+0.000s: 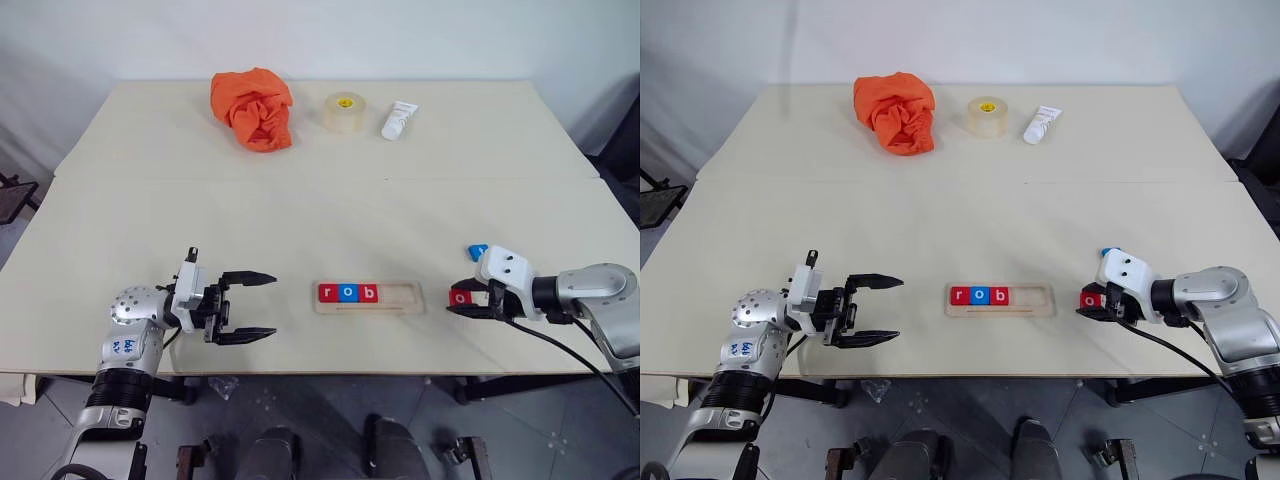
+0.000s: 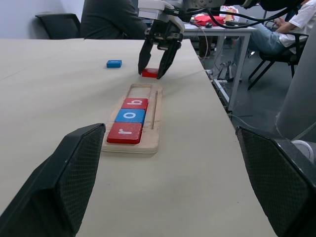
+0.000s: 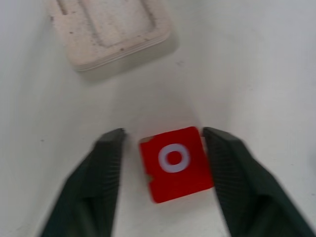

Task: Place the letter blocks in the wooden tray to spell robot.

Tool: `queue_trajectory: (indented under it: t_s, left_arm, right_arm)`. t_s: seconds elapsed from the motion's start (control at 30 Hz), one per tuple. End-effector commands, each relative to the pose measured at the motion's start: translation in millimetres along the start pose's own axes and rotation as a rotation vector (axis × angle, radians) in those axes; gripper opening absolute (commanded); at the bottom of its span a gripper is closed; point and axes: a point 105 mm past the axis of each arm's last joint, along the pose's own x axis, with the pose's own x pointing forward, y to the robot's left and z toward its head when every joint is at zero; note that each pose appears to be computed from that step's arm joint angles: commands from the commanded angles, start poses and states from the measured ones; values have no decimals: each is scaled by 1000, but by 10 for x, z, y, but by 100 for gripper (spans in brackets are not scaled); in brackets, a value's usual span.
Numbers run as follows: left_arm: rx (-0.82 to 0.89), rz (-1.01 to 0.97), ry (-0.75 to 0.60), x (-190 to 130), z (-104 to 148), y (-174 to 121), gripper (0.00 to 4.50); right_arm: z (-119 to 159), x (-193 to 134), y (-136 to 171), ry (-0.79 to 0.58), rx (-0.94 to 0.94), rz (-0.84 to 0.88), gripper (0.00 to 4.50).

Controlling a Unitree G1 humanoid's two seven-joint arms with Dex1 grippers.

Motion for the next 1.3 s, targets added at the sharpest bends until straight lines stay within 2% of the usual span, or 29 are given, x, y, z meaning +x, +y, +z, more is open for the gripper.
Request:
queue_trajectory:
  t_s: [0.03,0.13,0.3,0.4,0.5,0.77,1.3]
  left_arm:
    - [36,-1,-11,-29,80,11,450]
    - [38,-5,-13,-13,82,22,450]
    - [37,-15,-15,-4,78,18,450]
    - [37,-19,-16,3,77,19,450]
    - [38,-20,-16,15,75,29,450]
    - [42,-20,-28,53,86,7,450]
    - [44,27,-20,-4,92,-38,450]
  right_arm:
    - [10,-62,-66,23,-17,-26,144]
    - [162,-81,-70,-15,-41,-18,144]
    - [613,-60,14,-121,-53,26,144]
    - [726,4,92,-83,-68,66,144]
    - [800,133,205,-30,-52,140,144]
    - [985,439,245,-24,-105,215,144]
    - [1084,609,310,-35,-158,300,144]
